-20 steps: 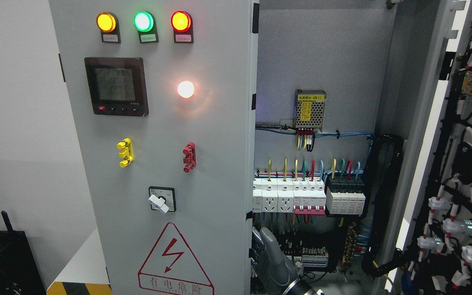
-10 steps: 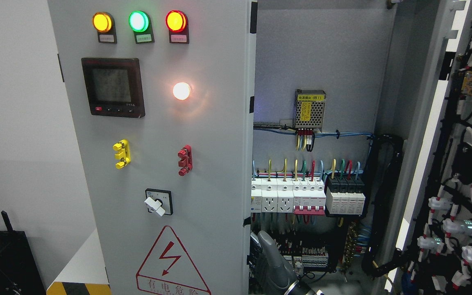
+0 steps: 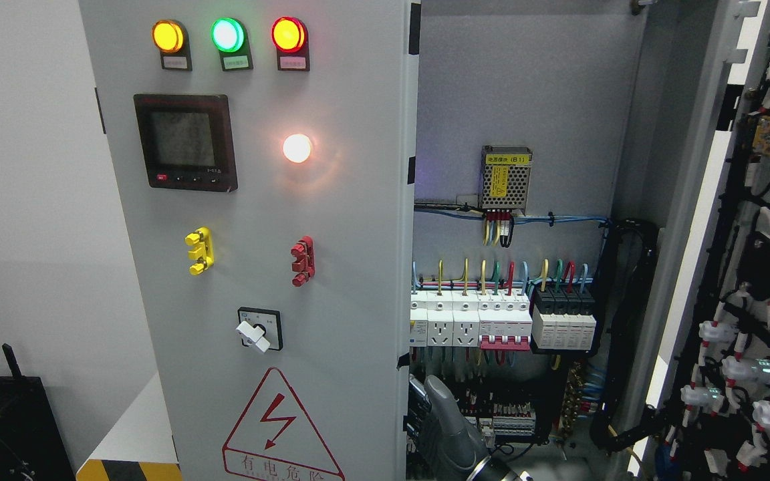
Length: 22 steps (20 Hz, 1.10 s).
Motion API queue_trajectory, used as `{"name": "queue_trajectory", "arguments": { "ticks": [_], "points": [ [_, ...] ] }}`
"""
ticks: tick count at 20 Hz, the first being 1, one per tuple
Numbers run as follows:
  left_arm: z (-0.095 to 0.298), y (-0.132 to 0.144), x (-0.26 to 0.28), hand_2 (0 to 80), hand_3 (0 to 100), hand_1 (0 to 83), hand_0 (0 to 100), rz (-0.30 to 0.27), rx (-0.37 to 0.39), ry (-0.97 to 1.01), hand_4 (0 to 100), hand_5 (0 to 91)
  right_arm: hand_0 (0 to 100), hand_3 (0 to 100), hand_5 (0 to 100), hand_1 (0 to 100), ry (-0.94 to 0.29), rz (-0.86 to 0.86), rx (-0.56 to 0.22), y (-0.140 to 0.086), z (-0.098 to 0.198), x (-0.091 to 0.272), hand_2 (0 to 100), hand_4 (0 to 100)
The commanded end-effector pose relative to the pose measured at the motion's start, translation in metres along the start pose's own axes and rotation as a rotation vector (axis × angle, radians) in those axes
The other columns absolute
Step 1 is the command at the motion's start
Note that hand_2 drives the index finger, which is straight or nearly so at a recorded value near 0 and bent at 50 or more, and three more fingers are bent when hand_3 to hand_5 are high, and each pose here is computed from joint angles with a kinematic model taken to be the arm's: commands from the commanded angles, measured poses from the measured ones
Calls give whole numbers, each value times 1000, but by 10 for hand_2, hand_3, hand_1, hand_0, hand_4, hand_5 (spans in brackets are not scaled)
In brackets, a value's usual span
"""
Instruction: Open door with both hands
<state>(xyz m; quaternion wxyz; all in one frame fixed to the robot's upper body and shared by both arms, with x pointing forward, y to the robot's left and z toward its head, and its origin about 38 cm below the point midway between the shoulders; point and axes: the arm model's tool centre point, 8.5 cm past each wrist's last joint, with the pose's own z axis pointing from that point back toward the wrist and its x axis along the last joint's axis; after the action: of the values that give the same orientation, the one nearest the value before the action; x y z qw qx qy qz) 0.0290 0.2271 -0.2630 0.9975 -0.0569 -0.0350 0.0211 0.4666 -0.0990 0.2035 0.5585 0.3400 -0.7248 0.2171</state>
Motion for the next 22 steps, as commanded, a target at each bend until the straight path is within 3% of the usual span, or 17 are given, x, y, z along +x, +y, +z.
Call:
{"name": "queue_trajectory", "arguments": {
  "ticks": [1, 22],
  "points": [
    [1, 1, -8, 0, 0, 389, 120, 3, 2, 22, 0, 0, 49, 0, 0, 0, -14, -28, 13, 7, -9, 0, 0, 0],
    [1, 1, -8, 0, 0, 389, 120, 3, 2, 22, 0, 0, 49, 0, 0, 0, -15, -22, 81, 12, -13, 2, 0, 0]
  ]
}}
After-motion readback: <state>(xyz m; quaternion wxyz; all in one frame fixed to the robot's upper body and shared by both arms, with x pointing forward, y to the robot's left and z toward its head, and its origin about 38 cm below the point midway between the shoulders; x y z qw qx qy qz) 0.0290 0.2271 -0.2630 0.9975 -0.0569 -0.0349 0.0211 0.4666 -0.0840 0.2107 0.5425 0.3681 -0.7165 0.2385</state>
